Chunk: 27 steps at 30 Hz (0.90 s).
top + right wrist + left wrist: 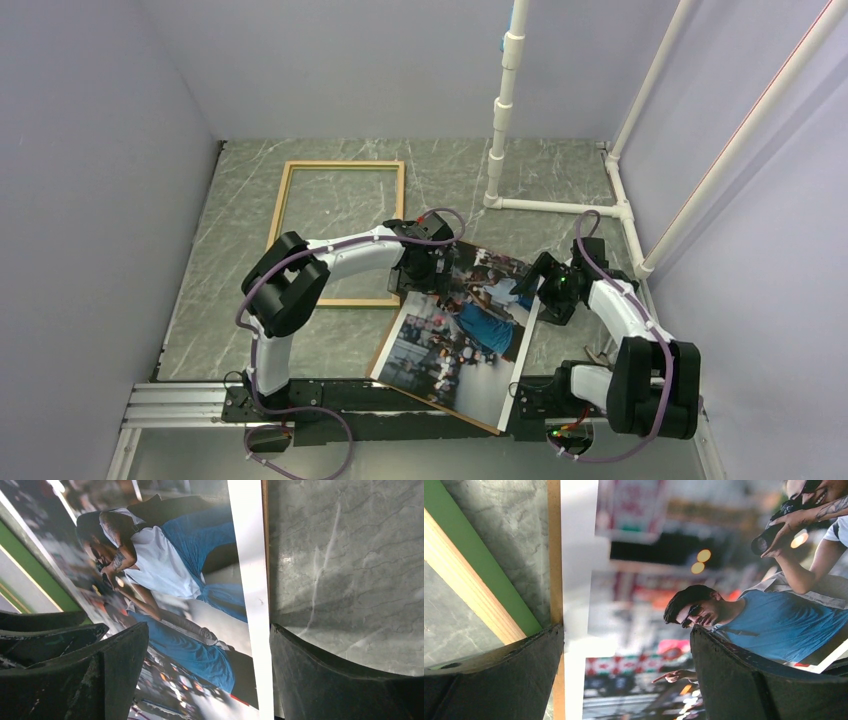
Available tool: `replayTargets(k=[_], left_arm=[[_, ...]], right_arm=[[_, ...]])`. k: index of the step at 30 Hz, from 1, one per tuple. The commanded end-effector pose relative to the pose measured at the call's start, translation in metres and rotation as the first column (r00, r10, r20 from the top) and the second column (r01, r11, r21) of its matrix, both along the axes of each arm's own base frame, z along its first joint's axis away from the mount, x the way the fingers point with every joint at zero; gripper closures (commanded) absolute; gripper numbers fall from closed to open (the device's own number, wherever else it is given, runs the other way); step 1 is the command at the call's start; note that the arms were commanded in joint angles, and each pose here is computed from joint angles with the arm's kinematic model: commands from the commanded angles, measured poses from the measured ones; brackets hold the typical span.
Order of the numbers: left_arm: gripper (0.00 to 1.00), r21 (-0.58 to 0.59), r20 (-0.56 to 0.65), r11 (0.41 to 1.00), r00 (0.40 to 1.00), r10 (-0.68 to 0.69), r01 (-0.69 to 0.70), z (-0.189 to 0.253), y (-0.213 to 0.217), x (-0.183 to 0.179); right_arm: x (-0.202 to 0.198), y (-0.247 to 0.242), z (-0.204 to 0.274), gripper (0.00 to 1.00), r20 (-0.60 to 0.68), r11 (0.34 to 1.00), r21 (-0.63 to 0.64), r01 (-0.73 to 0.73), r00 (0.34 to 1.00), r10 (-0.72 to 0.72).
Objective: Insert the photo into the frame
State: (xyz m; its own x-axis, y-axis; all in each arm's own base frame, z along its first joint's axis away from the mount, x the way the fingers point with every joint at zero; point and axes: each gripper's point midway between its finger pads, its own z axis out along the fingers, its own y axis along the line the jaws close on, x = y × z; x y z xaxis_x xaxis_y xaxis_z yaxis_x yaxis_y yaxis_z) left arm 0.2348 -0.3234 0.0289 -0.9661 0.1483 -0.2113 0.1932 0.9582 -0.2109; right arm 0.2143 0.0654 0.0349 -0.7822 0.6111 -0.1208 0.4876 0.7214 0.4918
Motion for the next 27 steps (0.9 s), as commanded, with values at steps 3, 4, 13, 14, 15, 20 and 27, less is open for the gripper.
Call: replayTargets(k=[3, 4, 13, 14, 15, 20, 27], left_arm=[[0.00, -0.005, -0.036, 1.000, 0.999, -0.018, 0.018, -0.026, -0.007, -0.005], [0.01, -0.006, -0.036, 1.000, 0.999, -0.018, 0.018, -0.026, -0.007, -0.005], [0.01, -0.019, -0.032, 1.000, 0.999, -0.019, 0.018, -0.025, -0.009, -0.004], [0.01, -0.020, -0.032, 1.000, 0.999, -0.020, 0.019, -0.025, -0.009, -0.004], [0.01, -0.022, -0.032, 1.000, 0.999, -0.020, 0.019, -0.026, -0.009, -0.004], [0.01, -0.022, -0.035, 1.000, 0.999, -0.019, 0.019, -0.027, -0.010, -0.004], [0.01, -0.025, -0.035, 1.000, 0.999, -0.020, 0.019, -0.027, -0.011, -0.003]], right_arm=[[0.007, 0.026, 0.039, 0.14, 0.133, 0.986, 0.150, -0.078, 0.989, 0.058], [0.008, 0.028, 0.043, 0.15, 0.152, 0.984, 0.154, -0.086, 0.986, 0.063], [0.013, 0.025, 0.067, 0.44, 0.244, 0.987, 0.114, -0.116, 0.966, 0.085], [0.013, 0.024, 0.067, 0.46, 0.246, 0.987, 0.109, -0.117, 0.965, 0.087], [0.013, 0.024, 0.067, 0.48, 0.248, 0.988, 0.106, -0.116, 0.965, 0.087], [0.012, 0.022, 0.065, 0.63, 0.241, 0.989, 0.091, -0.119, 0.966, 0.094], [0.010, 0.004, 0.054, 0.62, 0.189, 0.996, -0.018, -0.089, 0.978, 0.091]])
